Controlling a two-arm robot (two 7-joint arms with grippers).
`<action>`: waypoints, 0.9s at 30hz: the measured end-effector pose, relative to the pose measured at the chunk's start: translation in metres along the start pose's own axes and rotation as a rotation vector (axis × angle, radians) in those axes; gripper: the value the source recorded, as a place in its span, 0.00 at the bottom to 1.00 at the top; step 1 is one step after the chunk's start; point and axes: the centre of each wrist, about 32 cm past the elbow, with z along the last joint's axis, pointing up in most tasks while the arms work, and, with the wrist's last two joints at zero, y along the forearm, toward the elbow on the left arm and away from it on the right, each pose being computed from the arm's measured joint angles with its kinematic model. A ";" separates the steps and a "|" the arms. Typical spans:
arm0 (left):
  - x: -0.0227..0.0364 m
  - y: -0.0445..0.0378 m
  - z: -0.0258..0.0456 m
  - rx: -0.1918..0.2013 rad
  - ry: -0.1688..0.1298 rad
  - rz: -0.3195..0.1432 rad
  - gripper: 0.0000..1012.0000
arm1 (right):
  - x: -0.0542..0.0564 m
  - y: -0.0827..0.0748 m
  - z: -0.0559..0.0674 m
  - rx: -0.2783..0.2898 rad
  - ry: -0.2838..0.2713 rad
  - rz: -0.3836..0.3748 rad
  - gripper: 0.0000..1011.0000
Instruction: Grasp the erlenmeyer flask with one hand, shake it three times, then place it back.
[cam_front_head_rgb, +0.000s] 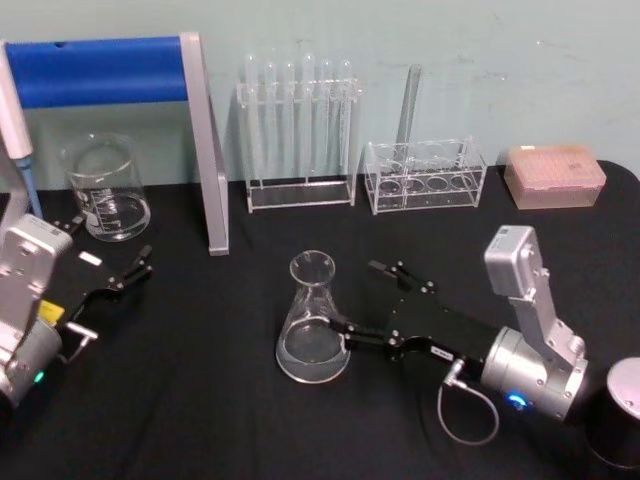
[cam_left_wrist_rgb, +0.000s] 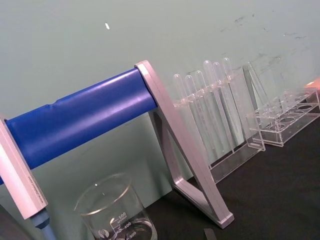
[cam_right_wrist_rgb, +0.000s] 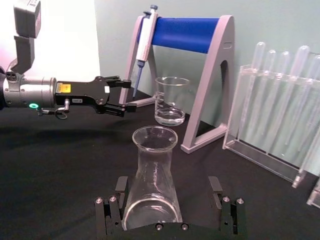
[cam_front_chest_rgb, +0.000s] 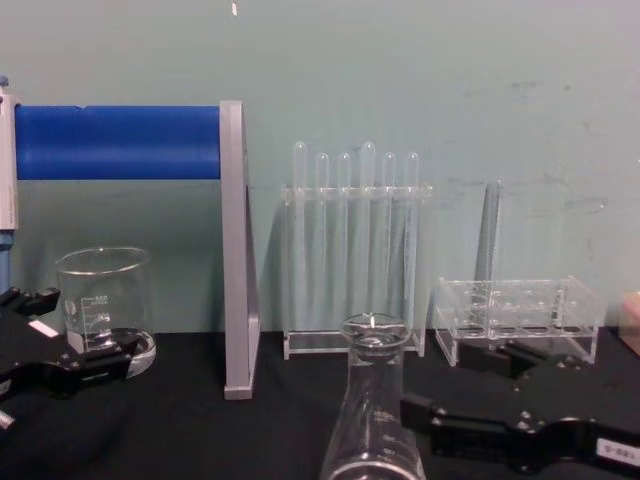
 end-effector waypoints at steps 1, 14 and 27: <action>0.0000 0.0000 0.0000 0.000 0.000 0.000 0.99 | 0.000 0.001 0.000 0.000 -0.001 0.004 0.99; 0.0000 0.0000 0.0000 0.000 0.000 0.000 0.99 | 0.005 0.022 0.002 0.008 -0.019 0.048 0.99; 0.0000 0.0000 0.0000 0.000 0.000 0.000 0.99 | 0.009 0.040 0.002 0.024 -0.015 0.068 0.99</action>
